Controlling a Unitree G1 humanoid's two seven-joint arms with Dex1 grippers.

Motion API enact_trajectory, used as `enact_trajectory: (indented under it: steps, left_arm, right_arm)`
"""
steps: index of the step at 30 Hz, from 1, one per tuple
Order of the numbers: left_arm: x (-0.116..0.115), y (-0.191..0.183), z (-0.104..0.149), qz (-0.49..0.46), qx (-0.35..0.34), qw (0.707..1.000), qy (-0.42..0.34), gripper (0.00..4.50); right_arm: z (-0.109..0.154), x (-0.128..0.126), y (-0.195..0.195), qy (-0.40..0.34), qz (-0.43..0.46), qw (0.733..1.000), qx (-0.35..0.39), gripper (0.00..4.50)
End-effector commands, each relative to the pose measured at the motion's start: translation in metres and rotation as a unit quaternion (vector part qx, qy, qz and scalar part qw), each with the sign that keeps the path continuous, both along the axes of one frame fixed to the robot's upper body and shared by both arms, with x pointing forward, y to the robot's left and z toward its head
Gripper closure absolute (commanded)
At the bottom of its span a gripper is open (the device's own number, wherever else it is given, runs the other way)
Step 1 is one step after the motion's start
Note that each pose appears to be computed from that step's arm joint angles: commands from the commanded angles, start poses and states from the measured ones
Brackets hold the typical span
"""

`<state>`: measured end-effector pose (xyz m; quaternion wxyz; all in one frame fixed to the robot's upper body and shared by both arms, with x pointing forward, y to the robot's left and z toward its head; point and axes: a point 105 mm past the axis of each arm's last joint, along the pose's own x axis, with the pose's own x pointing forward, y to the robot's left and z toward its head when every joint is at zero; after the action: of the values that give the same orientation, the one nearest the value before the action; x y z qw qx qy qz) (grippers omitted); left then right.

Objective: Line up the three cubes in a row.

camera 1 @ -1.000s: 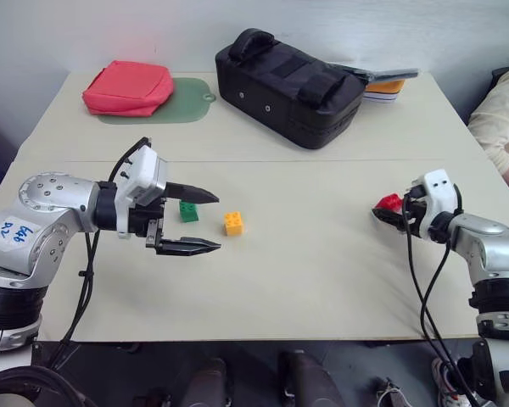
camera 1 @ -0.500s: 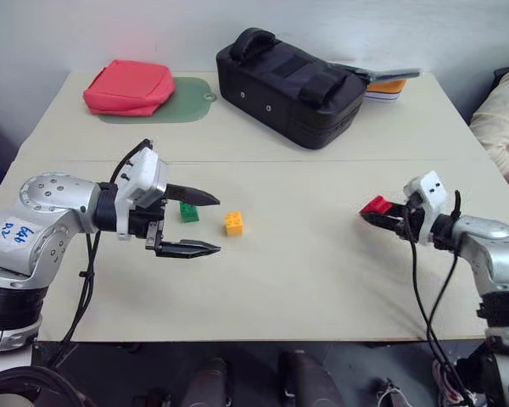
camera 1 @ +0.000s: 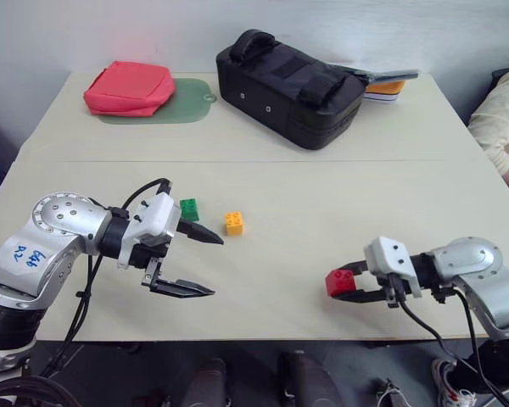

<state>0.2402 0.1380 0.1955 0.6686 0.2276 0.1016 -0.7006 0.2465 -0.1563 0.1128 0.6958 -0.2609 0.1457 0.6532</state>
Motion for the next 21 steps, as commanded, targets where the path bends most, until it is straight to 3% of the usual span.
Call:
enact_trajectory:
  steps: [1,9,18,21]
  left_arm:
    - [-0.005,-0.002,0.006,-0.014,0.008,1.000,-0.021,0.00]
    - [-0.005,-0.004,0.006,-0.009,0.002,1.000,-0.022,0.00]
    - [-0.001,0.001,0.003,0.014,-0.002,1.000,-0.023,0.00]
    - [0.002,0.007,0.002,0.038,-0.007,0.999,-0.020,0.00]
  right_arm:
    - [-0.005,-0.002,0.008,-0.010,0.013,1.000,-0.001,2.99]
    - [-0.019,0.007,0.011,-0.011,-0.001,1.000,-0.002,2.99]
    - [-0.012,0.002,0.003,-0.023,0.017,1.000,-0.011,0.11]
    - [0.006,0.000,-0.004,-0.032,0.007,0.999,0.001,0.02]
